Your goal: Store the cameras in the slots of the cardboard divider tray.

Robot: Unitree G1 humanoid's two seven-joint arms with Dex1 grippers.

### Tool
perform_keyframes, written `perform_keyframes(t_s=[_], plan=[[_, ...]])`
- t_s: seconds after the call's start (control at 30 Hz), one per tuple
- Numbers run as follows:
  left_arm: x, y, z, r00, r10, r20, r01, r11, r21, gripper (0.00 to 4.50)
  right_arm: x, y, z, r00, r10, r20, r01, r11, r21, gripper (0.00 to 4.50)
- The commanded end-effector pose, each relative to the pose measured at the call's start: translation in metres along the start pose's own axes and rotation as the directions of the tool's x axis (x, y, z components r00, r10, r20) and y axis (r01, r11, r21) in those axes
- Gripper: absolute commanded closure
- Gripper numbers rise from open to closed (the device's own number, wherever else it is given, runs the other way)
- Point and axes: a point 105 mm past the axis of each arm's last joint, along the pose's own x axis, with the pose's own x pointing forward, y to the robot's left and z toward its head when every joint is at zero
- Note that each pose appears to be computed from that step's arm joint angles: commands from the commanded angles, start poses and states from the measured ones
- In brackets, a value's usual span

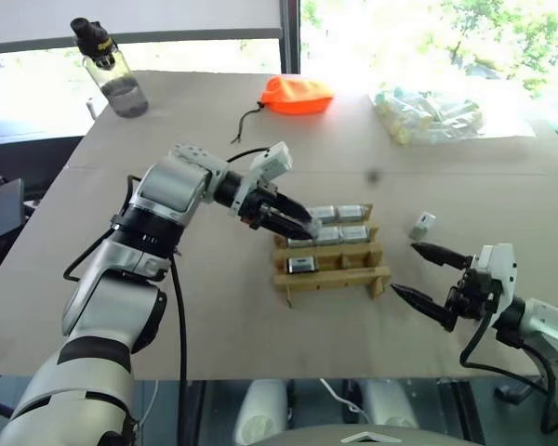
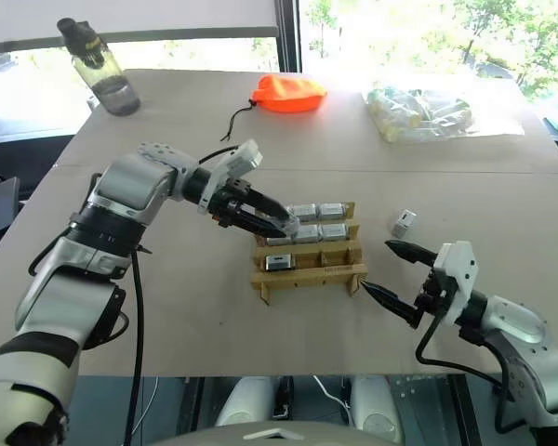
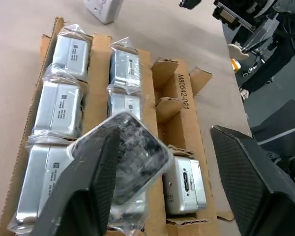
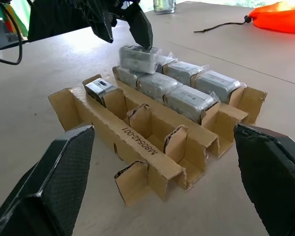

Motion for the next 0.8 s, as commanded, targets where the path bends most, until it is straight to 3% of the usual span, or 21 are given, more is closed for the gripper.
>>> perform_keyframes(t_s=[0.03, 0.23, 0.53, 0.63, 0.8], plan=[[-0.005, 0.001, 0.005, 1.0, 0.008, 0.008, -0.008, 1.0, 0.022, 1.68, -0.005, -0.004, 0.01, 1.0, -0.02, 0.018, 0.02, 0.999, -0.047, 0.0], [-0.018, -0.007, 0.015, 0.996, -0.008, 0.092, 0.006, 1.0, 0.015, 1.68, 0.001, -0.003, 0.015, 1.0, -0.008, 0.022, 0.009, 0.999, -0.049, 0.0], [-0.057, -0.04, -0.004, 0.974, 0.084, 0.209, -0.078, 0.996, -0.035, 1.68, 0.061, -0.001, 0.031, 0.998, 0.048, 0.029, -0.047, 0.998, -0.045, 0.0], [-0.077, -0.055, -0.024, 0.949, 0.218, 0.227, -0.194, 0.973, -0.123, 1.68, 0.103, 0.0, 0.041, 0.994, 0.043, 0.097, -0.058, 0.985, 0.162, 0.0], [-0.083, -0.082, -0.041, 0.92, 0.317, 0.232, -0.272, 0.94, -0.204, 1.68, 0.134, 0.005, 0.04, 0.994, 0.086, 0.063, -0.098, 0.967, 0.236, 0.0]])
